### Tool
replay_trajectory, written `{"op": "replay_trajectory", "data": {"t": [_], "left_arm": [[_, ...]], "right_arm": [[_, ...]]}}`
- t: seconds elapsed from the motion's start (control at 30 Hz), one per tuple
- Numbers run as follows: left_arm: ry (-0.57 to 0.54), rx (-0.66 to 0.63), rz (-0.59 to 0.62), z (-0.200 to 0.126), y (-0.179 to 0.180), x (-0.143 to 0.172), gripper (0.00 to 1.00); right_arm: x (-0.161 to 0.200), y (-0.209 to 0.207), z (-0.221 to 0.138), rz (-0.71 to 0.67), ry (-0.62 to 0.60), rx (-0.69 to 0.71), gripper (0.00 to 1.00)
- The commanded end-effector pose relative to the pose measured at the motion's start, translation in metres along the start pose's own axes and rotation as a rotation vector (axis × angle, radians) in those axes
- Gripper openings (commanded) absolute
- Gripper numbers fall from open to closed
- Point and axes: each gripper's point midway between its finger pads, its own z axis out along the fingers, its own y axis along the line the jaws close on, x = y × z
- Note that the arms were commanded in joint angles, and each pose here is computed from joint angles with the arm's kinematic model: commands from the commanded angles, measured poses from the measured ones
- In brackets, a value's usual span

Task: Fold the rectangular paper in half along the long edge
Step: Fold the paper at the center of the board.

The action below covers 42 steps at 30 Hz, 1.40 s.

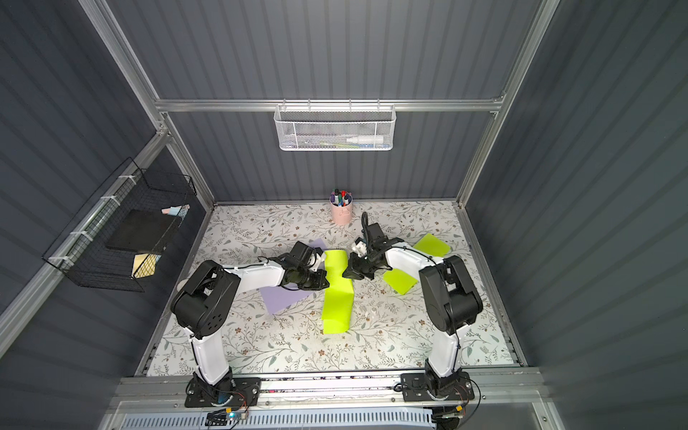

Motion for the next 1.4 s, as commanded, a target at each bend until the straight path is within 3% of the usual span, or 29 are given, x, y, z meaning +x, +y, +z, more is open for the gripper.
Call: {"op": "replay_trajectory", "data": {"t": [0.0,0.23,0.47,0.57,0.7,0.9,1.1,1.37], "left_arm": [[0.116,-0.119,-0.05,0.011,0.031,0.036,0.0],[0.116,-0.122,-0.049,0.009,0.031,0.037,0.0],[0.119,-0.124,-0.049,0.009,0.032,0.038,0.0],[0.121,-0.124,-0.048,0.01,0.033,0.038,0.0],[0.12,-0.124,-0.049,0.01,0.032,0.038,0.0],[0.12,-0.126,-0.05,0.01,0.033,0.038,0.0],[0.12,-0.128,-0.05,0.009,0.032,0.038,0.0],[0.121,-0.127,-0.048,0.009,0.032,0.039,0.0]], "right_arm": [[0.006,-0.014,0.02,0.058,0.059,0.019,0.0],[0.007,-0.057,0.025,0.181,0.055,0.032,0.0],[0.017,-0.113,0.001,0.312,0.033,0.086,0.0],[0.011,-0.105,-0.017,0.277,0.006,0.093,0.0],[-0.008,-0.064,-0.034,0.195,-0.04,0.021,0.0],[-0.019,-0.023,-0.011,0.105,0.001,-0.006,0.0],[-0.023,-0.031,0.02,0.137,0.044,-0.002,0.0],[-0.025,-0.075,0.021,0.222,0.044,0.037,0.0]]}}
